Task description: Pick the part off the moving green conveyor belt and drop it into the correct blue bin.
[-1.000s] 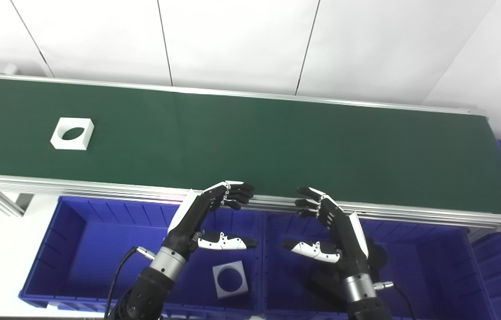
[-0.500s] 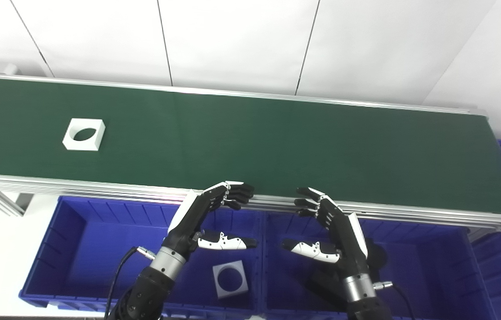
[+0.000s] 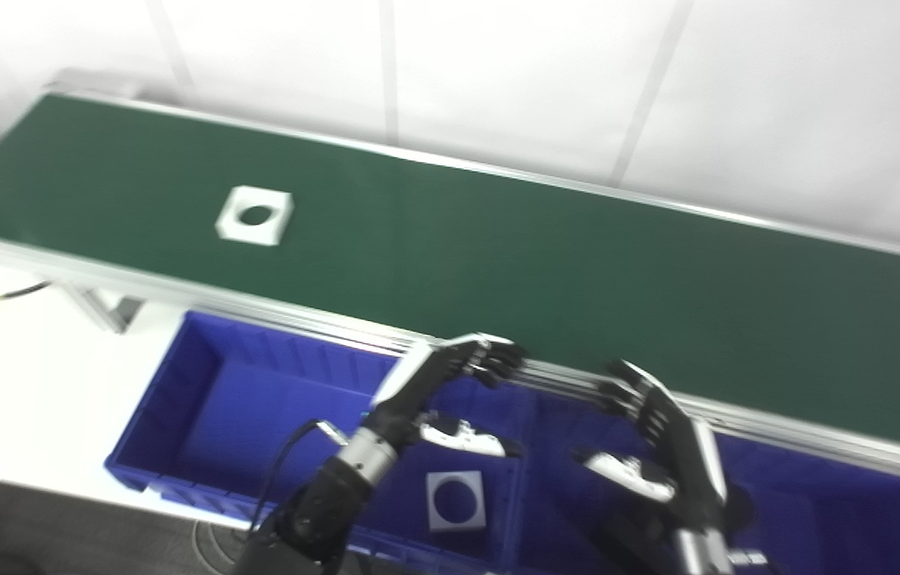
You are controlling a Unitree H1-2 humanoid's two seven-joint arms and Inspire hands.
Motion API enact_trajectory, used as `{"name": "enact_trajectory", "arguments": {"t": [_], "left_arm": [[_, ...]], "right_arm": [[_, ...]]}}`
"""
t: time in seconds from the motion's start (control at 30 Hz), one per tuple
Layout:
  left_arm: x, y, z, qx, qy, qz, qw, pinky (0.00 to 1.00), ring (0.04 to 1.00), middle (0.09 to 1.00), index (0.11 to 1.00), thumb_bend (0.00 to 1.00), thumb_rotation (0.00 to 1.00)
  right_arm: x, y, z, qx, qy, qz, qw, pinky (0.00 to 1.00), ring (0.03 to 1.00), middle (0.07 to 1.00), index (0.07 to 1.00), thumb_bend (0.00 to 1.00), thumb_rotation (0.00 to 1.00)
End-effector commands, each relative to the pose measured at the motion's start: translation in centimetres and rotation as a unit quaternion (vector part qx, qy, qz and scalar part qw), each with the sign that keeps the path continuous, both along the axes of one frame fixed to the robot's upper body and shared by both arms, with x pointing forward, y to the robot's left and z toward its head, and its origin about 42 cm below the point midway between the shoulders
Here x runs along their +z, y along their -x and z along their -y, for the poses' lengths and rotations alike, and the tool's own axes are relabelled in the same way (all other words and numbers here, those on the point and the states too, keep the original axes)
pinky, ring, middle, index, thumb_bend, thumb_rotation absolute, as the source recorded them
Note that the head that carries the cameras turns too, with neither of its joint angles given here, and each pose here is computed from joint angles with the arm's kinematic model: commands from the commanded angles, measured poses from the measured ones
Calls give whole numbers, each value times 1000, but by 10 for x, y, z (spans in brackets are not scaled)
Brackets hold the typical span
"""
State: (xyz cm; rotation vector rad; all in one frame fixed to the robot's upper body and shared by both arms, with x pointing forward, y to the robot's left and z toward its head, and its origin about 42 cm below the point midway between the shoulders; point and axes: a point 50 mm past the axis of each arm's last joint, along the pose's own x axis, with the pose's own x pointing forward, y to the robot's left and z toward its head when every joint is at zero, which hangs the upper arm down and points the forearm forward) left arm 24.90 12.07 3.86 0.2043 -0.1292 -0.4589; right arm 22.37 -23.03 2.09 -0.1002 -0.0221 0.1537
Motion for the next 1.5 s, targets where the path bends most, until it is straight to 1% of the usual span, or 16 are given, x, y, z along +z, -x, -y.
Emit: {"name": "enact_trajectory", "arguments": {"t": [0.0,0.17,0.3,0.47,0.67,0.9,1.03,1.23,1.27,1.37,1.47], "left_arm": [[10,-9,6,-2,1,42,999,611,671,706,708,720,0],[1,-8,8,-2,-11,33,999,606,666,701,708,724,0],[-2,-7,11,0,-9,30,1000,600,660,699,705,729,0],[-4,-7,9,1,-13,31,999,594,659,701,703,726,0],[-4,-7,6,-1,-19,33,999,600,665,701,708,725,0],[2,-7,4,-6,-10,40,999,609,669,703,708,727,0],[18,-7,5,-16,0,67,998,603,670,706,712,725,0],[63,-10,13,-41,26,127,991,607,667,705,716,747,0],[68,-11,14,-44,27,134,990,604,665,703,717,750,0],[96,-23,15,-55,13,174,983,618,676,703,715,752,0],[122,-40,10,-52,-17,210,976,612,676,700,703,767,0]], "right_arm": [[7,-6,0,5,-8,32,999,681,762,836,767,800,243],[0,-4,4,5,-16,18,1000,663,764,837,764,798,228],[-3,-4,5,4,-20,13,1000,660,757,833,760,796,213],[-4,-4,3,3,-22,11,1000,657,753,833,760,799,219],[-6,-5,2,5,-28,7,1000,670,765,835,763,793,184],[-7,-6,1,4,-27,5,1000,668,769,837,763,793,202],[-8,-8,1,3,-23,4,1000,657,762,838,767,792,218],[-9,-9,0,2,-29,2,1000,661,761,838,770,782,210],[-10,-9,0,3,-30,1,1000,662,763,839,770,779,211],[-10,-9,0,3,-28,0,1000,659,762,842,775,779,226],[-11,-10,0,3,-31,-1,999,667,764,842,777,775,216]]}}
